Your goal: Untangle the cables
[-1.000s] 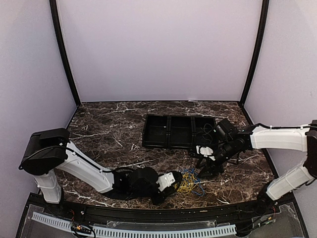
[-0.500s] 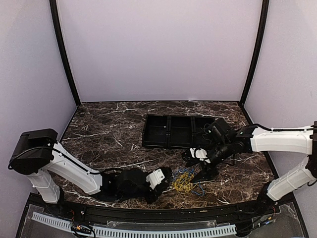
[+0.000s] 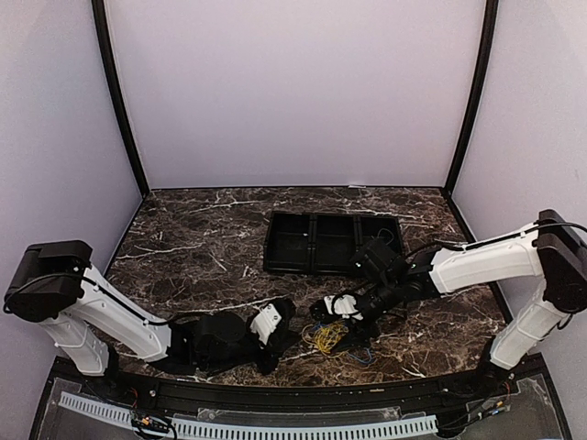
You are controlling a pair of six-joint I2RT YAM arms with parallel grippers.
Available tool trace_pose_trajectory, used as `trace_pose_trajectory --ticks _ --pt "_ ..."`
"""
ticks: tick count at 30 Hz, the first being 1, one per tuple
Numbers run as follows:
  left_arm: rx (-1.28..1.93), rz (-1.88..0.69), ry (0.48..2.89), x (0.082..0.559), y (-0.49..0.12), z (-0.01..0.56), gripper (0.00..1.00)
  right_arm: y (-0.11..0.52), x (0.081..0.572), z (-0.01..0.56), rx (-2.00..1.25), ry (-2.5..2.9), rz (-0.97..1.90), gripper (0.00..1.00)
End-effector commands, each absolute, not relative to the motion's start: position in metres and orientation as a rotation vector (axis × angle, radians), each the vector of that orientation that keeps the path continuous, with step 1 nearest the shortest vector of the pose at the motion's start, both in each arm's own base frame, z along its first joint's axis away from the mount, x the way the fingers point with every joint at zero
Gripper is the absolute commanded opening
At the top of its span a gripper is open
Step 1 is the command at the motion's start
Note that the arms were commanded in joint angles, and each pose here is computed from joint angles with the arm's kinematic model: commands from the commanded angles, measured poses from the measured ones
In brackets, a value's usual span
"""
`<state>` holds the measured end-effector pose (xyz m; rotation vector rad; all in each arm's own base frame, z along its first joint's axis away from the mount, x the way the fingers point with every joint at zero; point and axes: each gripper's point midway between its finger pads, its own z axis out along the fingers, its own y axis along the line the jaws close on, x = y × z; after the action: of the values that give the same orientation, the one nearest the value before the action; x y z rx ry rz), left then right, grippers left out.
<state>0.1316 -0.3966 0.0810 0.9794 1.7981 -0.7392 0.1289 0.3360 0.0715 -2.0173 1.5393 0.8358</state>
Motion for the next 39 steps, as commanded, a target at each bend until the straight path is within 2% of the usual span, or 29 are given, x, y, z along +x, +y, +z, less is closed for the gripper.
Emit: trace_pose_trajectory --ticks 1,3,8,15,25,30,34,39 --pt "0.855 -0.818 1.724 0.136 -0.395 0.12 0.0 0.343 0.137 0.059 -2.026 1.536 0.778 0.69" --pt "0.841 -0.823 1.713 0.136 -0.393 0.127 0.0 0.342 0.137 0.052 -2.04 1.555 0.769 0.64" --pt "0.793 -0.837 1.681 0.138 -0.385 0.148 0.0 0.341 0.136 0.039 -2.07 1.586 0.755 0.43" --pt "0.697 -0.798 1.594 0.146 -0.352 0.203 0.0 0.342 0.135 0.035 -2.085 1.599 0.747 0.24" --pt "0.516 -0.726 1.44 0.151 -0.27 0.316 0.0 0.343 0.135 0.033 -2.091 1.603 0.747 0.23" --pt "0.522 -0.621 1.403 0.153 -0.242 0.36 0.0 0.343 0.134 0.032 -2.096 1.614 0.745 0.23" --pt "0.466 -0.632 1.306 0.149 -0.216 0.418 0.0 0.344 0.136 0.03 -2.097 1.626 0.74 0.22" --pt "0.44 -0.591 1.257 0.147 -0.193 0.456 0.0 0.344 0.136 0.029 -2.1 1.633 0.739 0.21"
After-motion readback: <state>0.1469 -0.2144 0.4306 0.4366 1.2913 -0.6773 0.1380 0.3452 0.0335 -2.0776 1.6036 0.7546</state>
